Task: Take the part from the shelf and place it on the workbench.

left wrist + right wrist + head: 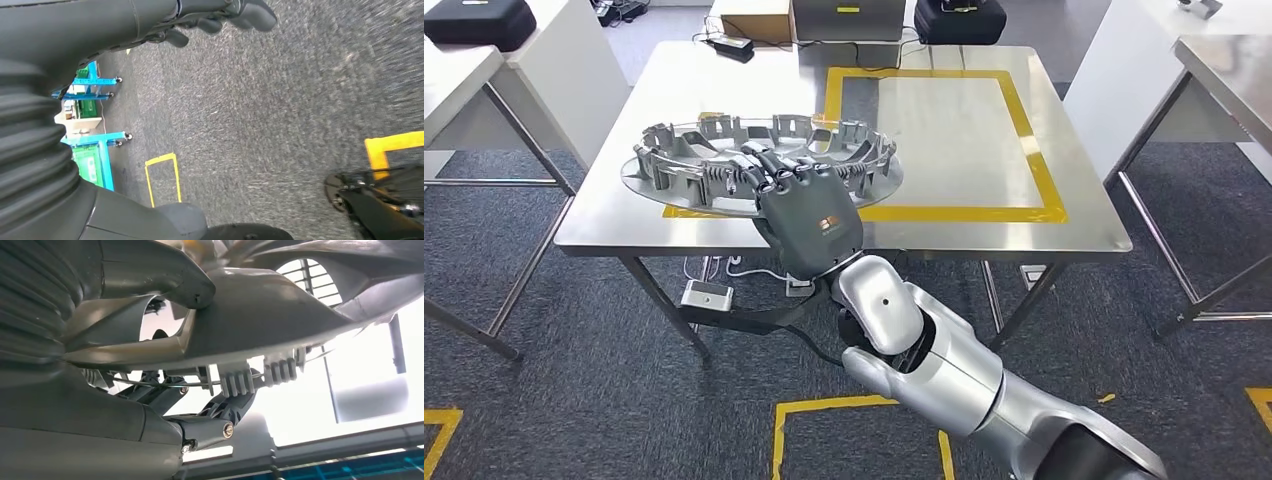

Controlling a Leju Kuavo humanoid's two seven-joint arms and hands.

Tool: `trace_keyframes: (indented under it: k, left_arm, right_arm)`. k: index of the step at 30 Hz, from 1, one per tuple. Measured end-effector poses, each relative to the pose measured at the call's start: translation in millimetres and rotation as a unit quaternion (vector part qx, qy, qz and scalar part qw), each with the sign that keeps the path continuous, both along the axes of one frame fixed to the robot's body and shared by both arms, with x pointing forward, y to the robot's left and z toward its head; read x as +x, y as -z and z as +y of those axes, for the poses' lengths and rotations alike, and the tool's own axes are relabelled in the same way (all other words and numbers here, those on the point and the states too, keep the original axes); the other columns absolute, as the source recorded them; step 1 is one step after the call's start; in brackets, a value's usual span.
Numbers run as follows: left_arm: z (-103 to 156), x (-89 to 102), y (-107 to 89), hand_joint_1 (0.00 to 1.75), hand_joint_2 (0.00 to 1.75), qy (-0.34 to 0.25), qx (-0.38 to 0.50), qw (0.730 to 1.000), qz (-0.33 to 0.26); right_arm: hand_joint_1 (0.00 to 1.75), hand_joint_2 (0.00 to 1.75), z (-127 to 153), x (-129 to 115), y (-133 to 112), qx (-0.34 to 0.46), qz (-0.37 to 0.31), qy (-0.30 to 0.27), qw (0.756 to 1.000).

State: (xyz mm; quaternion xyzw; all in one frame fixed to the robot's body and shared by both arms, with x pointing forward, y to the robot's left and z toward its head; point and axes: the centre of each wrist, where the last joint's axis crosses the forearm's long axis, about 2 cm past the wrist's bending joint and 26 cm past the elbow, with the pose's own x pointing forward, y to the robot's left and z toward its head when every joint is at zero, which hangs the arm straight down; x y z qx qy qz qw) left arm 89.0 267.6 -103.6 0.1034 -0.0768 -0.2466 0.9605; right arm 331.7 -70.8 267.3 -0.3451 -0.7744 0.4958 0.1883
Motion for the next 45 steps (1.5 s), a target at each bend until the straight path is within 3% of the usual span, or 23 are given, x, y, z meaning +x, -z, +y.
trace_keyframes:
  k: [13,18,22,28,35,41,45]
  left_arm:
    - [2.1,2.6,-0.4,0.00,1.75,0.008,0.003,1.000,0.001]
    - [1.1,5.4,-1.0,0.00,1.75,0.012,0.001,1.000,0.000]
    - [1.0,9.7,-1.9,0.00,1.75,0.019,-0.002,1.000,0.001]
    - [0.2,13.4,-2.8,0.00,1.75,0.024,-0.002,1.000,-0.003]
    - [1.4,12.9,-2.6,0.00,1.75,0.029,-0.005,1.000,-0.010]
    - [2.1,13.1,-2.6,0.00,1.75,0.030,-0.006,0.999,-0.013]
    - [3.4,12.0,-2.3,0.00,1.75,0.027,-0.005,1.000,-0.012]
  right_arm:
    - [1.75,1.75,-24.8,47.7,9.5,-0.003,0.059,0.078,0.995]
    - [1.75,1.75,-44.0,81.5,11.3,-0.017,0.104,0.142,0.984]
    - [1.75,1.75,-68.0,104.8,28.9,-0.045,0.163,0.199,0.965]
    - [1.75,1.75,-102.1,120.6,56.8,-0.081,0.254,0.277,0.923]
    - [1.75,1.75,-137.3,121.6,84.5,-0.108,0.334,0.338,0.873]
    - [1.75,1.75,-153.8,118.2,98.8,-0.119,0.361,0.354,0.855]
    - [0.00,0.00,-157.4,116.6,103.5,-0.121,0.375,0.345,0.852]
